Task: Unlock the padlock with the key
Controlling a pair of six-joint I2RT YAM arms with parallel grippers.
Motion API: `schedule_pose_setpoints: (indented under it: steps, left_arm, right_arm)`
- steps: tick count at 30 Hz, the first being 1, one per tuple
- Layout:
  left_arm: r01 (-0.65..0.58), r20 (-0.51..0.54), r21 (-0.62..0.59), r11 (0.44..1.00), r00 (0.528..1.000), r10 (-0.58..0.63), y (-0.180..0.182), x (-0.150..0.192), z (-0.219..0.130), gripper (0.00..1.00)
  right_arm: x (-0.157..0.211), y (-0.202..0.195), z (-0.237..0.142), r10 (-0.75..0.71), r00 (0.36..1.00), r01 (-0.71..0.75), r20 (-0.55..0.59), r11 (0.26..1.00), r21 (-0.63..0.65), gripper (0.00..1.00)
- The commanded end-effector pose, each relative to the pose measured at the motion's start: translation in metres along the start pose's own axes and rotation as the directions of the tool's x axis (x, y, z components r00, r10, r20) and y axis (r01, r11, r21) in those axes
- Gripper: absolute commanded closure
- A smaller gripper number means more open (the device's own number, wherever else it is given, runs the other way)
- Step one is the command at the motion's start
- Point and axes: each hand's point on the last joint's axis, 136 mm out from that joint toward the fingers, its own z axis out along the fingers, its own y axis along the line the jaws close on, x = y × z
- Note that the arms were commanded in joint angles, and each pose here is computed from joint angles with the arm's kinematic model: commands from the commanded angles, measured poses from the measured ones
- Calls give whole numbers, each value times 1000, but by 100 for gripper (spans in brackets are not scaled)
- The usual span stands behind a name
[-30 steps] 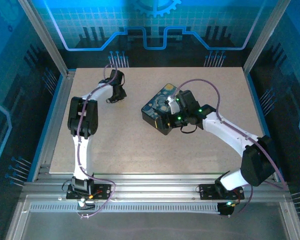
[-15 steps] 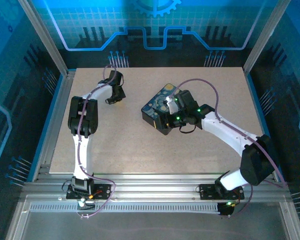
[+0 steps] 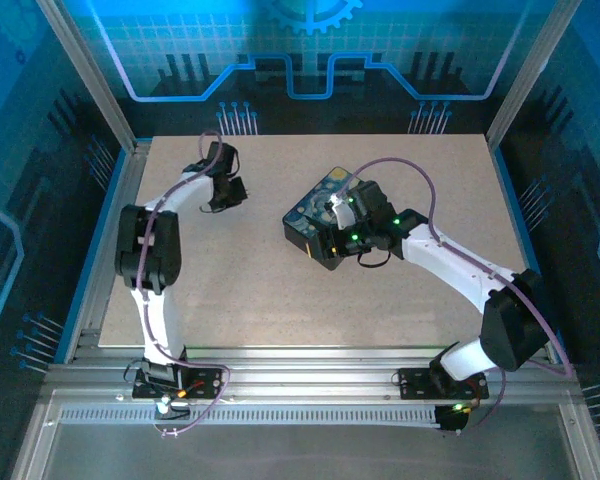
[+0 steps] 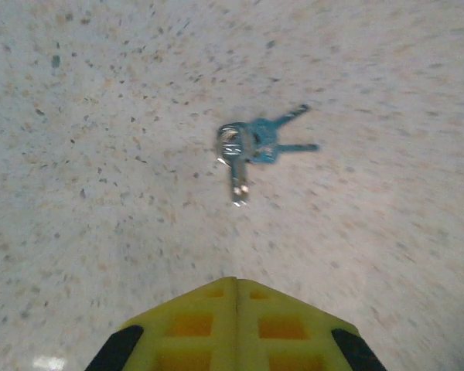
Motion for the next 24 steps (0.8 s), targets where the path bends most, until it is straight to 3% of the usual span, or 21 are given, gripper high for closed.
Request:
schedule_pose_setpoints:
  steps: [1, 4, 7, 15, 19, 24]
  left_arm:
    - [-64, 13, 49, 997, 998, 64, -9, -4, -19, 89]
    - [-74, -4, 38, 997, 997, 75, -10, -9, -9, 59]
    - [-56, -14, 30, 998, 998, 57, -12, -19, 5, 53]
    - [5, -36, 22, 1000, 999, -4, -11, -44, 42, 56]
    - [28, -58, 25, 999, 998, -26, -10, -45, 57, 63]
    - [42, -79, 15, 999, 996, -40, -8, -40, 70, 64]
  right_arm:
    - [-3, 6, -3, -1, 1000, 1, 16, 1000, -13, 36]
    - [-2, 6, -3, 1, 1000, -1, 20, 1000, -18, 36]
    - [1, 4, -2, 3, 1000, -3, 19, 1000, -18, 36]
    - [4, -4, 5, 6, 1000, -6, -4, 1000, -6, 36]
    - [1, -5, 10, 6, 1000, -6, -12, 1000, -9, 36]
    - [-3, -6, 13, 3, 1000, -4, -19, 1000, -14, 36]
